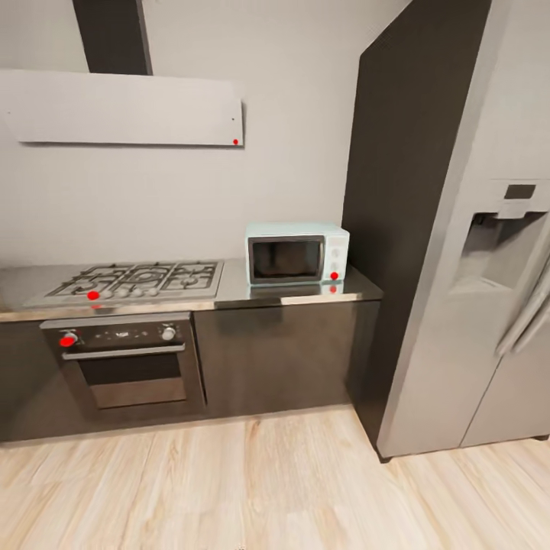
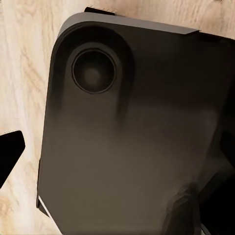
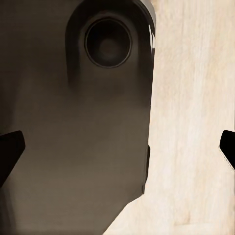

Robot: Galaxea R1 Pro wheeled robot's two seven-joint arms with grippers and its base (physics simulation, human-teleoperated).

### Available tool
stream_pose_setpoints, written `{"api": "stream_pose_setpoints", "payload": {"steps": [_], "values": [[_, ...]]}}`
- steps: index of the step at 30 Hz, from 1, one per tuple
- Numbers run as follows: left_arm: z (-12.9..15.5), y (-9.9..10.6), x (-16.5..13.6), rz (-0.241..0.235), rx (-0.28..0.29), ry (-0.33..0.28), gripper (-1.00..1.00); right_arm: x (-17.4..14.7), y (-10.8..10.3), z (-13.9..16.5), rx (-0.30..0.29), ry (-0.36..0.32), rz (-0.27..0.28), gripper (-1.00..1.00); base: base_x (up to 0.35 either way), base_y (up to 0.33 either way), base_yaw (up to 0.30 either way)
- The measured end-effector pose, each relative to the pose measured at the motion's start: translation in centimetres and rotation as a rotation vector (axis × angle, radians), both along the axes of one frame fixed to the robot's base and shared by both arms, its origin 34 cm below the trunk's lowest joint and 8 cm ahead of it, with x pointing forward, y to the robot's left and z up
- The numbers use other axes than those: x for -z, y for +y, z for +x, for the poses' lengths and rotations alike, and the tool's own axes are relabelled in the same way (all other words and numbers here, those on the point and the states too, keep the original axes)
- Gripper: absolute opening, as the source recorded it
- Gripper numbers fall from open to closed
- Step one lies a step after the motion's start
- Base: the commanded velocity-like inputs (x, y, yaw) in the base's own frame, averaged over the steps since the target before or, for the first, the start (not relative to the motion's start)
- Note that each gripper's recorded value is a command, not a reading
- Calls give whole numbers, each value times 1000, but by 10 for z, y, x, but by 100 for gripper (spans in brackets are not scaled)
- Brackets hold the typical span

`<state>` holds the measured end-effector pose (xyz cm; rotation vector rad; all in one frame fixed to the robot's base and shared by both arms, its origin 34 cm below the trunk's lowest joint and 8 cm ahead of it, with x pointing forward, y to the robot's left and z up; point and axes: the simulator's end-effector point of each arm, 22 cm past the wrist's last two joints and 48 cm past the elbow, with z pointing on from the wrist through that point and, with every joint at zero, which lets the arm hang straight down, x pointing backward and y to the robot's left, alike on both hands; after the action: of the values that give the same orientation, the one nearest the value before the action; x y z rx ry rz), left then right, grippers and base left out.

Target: In the kitchen, take the popcorn bag from the countertop, put it into the microwave, and heat it until the popcorn is cooked so the cooked popcorn ends up inside the bag.

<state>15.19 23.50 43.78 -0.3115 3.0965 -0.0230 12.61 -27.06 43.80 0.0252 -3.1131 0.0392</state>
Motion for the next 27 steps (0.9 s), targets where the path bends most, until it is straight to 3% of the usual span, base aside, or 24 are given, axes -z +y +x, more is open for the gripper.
{"api": "stream_pose_setpoints", "payload": {"steps": [18,27], "values": [[0,0,0,0,0,0,100,0,2,0,-2,0,3,100,0,0,265],[1,0,0,0,2,-2,100,0,1,0,-1,0,2,100,0,0,26]]}}
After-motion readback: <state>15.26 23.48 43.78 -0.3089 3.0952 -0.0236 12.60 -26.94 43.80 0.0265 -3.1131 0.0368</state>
